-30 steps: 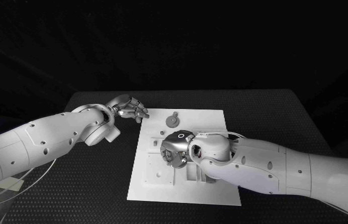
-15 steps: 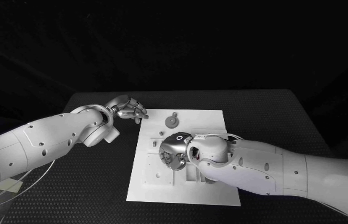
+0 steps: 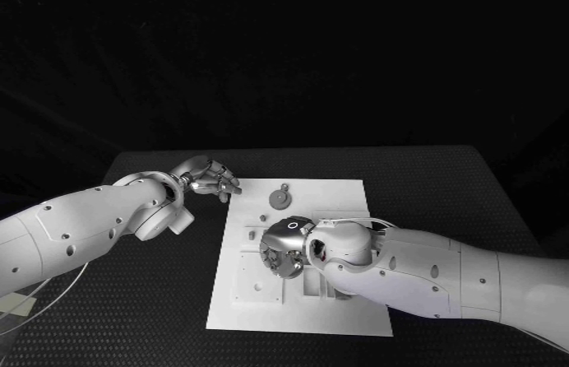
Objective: Assemble the parts on the task board
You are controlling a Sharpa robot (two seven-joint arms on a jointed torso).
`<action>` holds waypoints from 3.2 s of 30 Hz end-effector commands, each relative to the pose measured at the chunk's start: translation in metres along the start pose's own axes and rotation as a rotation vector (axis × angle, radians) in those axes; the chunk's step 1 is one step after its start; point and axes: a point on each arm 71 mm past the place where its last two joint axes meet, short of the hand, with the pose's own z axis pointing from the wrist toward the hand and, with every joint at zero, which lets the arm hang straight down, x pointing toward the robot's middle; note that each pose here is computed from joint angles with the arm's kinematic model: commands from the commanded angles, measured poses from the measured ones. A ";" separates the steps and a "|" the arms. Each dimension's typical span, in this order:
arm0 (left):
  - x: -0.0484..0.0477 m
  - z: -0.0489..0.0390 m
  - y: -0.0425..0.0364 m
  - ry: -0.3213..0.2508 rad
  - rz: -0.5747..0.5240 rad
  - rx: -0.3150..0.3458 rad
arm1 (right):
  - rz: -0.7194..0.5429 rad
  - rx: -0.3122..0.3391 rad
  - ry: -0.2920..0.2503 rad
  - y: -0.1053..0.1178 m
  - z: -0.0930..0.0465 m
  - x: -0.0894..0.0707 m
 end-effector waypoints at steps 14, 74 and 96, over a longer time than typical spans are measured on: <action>0.0004 0.0002 -0.0031 0.003 -0.001 0.020 | 0.019 0.032 -0.062 -0.012 -0.011 0.001; -0.0043 -0.0006 0.0017 -0.004 0.000 0.011 | -0.139 0.228 0.031 -0.089 -0.082 -0.044; -0.0044 -0.0007 0.0025 -0.002 0.000 0.003 | -0.139 0.206 0.035 -0.085 -0.075 -0.033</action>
